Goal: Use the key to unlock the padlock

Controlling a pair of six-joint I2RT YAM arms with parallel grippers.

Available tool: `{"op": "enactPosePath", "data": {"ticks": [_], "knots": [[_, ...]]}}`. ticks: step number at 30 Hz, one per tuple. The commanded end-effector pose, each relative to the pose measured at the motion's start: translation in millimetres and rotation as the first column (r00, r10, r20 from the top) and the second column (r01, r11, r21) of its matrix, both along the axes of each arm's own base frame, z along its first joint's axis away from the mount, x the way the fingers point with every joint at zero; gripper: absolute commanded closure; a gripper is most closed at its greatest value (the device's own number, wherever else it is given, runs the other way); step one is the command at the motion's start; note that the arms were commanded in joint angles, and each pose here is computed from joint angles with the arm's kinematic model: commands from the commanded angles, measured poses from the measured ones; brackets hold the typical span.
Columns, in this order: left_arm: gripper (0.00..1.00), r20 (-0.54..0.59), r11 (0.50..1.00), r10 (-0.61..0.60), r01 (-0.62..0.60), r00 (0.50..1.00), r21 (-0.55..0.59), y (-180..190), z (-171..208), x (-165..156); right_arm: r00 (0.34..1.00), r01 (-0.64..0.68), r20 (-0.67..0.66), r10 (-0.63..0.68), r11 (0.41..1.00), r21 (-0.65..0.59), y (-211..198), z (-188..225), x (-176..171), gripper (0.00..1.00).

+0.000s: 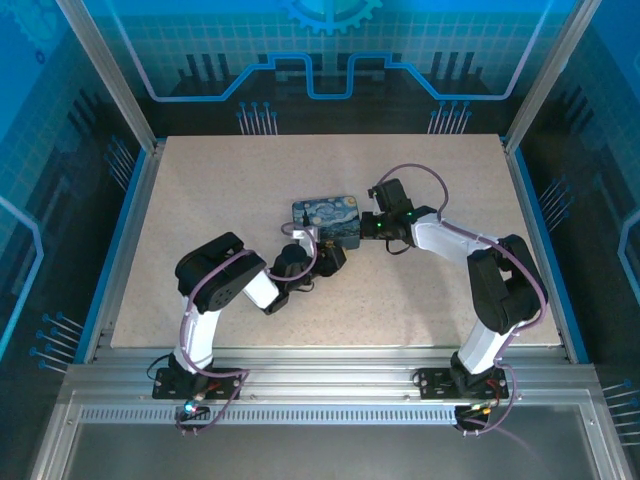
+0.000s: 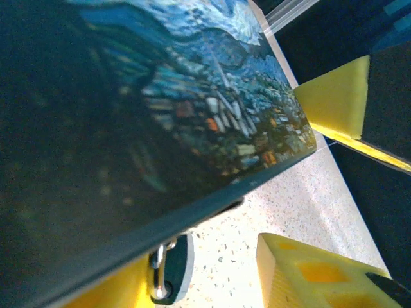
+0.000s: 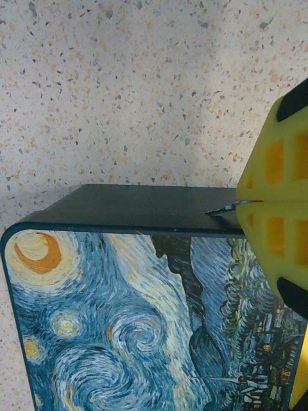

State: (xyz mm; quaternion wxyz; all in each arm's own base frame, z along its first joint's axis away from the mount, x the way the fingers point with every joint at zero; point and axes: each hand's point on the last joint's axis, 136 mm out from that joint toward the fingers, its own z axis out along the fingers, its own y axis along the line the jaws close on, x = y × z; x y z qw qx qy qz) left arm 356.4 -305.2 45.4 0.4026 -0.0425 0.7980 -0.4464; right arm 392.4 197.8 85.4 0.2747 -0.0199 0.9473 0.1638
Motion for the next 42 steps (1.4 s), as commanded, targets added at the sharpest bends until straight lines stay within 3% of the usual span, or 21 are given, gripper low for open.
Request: {"op": "enactPosePath", "data": {"ticks": [1,19,31,37,42], "knots": [[0.60,-0.058,1.000,0.005,-0.004,0.998,0.022,12.3,-15.9,-7.0,0.999,-0.030,0.012,0.029,0.999,0.021,10.3,3.6,-3.5,1.00],[0.89,-0.139,0.997,-0.020,0.030,0.990,0.069,23.8,-26.0,-11.7,0.999,-0.030,0.011,0.030,0.999,0.029,12.7,2.3,-5.7,1.00],[0.97,-0.346,0.972,-0.141,0.196,0.928,0.128,23.7,-24.6,-28.5,0.999,-0.015,0.042,0.013,0.999,0.040,-0.9,11.6,-7.8,1.00],[1.00,-0.432,0.971,-0.193,0.236,0.881,0.048,20.1,-13.3,-28.9,0.998,0.001,0.066,-0.005,0.997,0.071,-12.9,19.5,-17.1,1.00],[1.00,-0.430,0.968,-0.227,0.249,0.874,-0.006,13.1,5.9,-25.1,0.995,-0.009,0.095,-0.004,0.991,0.136,-20.0,31.9,-33.0,1.00]]}}
